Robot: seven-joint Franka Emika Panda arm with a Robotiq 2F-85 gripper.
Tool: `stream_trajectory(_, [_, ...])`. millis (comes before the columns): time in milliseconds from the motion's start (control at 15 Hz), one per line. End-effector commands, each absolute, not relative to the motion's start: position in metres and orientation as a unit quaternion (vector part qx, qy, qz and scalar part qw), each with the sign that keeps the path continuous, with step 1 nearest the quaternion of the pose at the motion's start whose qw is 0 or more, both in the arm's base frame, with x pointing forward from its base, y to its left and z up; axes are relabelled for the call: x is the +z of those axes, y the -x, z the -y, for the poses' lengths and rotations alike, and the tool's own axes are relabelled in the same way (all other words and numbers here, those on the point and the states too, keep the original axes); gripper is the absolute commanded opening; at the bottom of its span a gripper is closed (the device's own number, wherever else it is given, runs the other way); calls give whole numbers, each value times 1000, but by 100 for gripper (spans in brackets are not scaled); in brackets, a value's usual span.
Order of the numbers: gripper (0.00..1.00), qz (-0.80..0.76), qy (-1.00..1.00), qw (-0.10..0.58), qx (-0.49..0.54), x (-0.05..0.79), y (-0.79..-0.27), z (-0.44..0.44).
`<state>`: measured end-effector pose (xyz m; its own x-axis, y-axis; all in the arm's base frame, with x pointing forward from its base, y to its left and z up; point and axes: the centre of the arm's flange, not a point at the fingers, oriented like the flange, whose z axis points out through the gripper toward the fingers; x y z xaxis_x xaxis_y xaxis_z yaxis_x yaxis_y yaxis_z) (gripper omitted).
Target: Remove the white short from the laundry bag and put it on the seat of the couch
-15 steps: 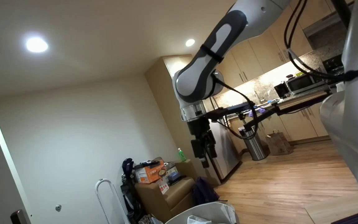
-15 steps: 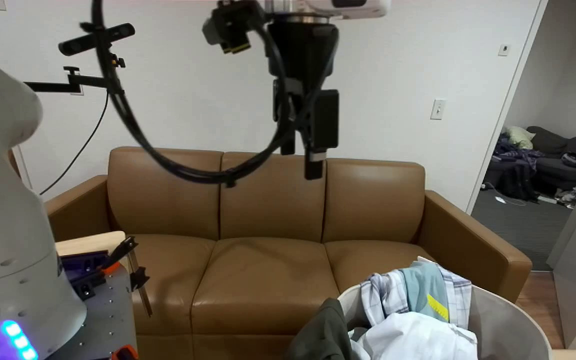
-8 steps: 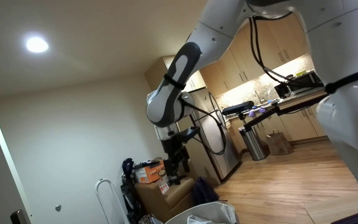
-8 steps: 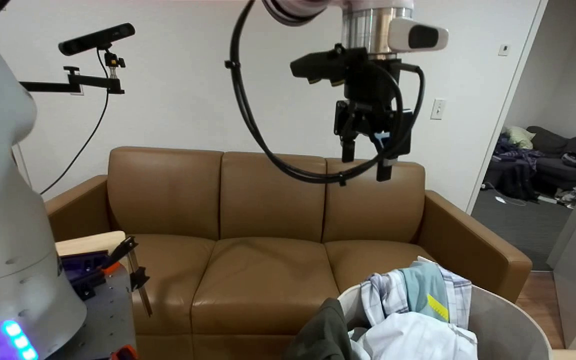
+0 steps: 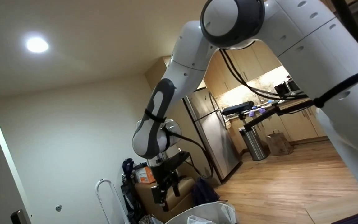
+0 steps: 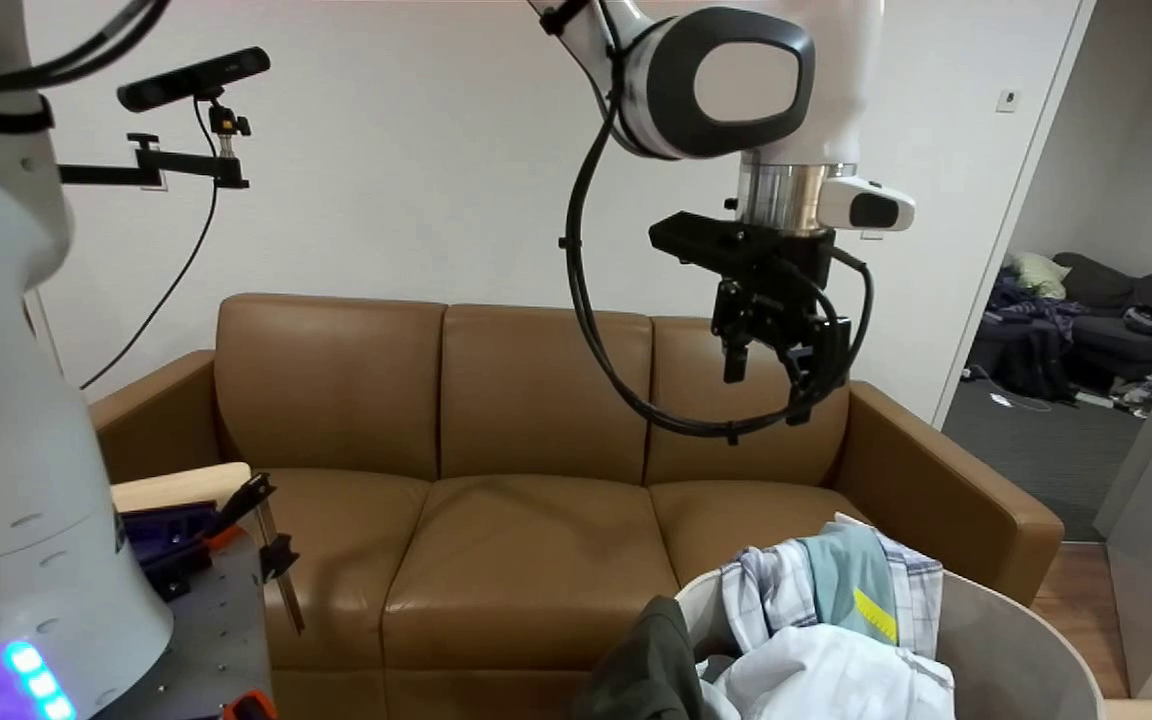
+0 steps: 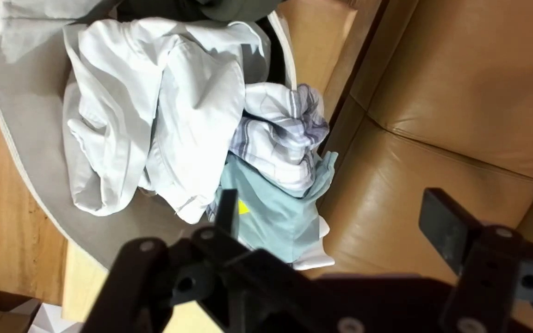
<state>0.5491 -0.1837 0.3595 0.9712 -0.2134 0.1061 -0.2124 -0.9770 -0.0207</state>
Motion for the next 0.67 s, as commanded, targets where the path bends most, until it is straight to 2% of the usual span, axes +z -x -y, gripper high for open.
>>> stream_trajectory(0, [100, -110, 991, -12, -72, 359, -547, 178])
stream_trajectory(333, [100, -78, 993, 4, -93, 306, -591, 152])
stream_trajectory(600, [100, -93, 994, -19, -49, 259, -588, 162])
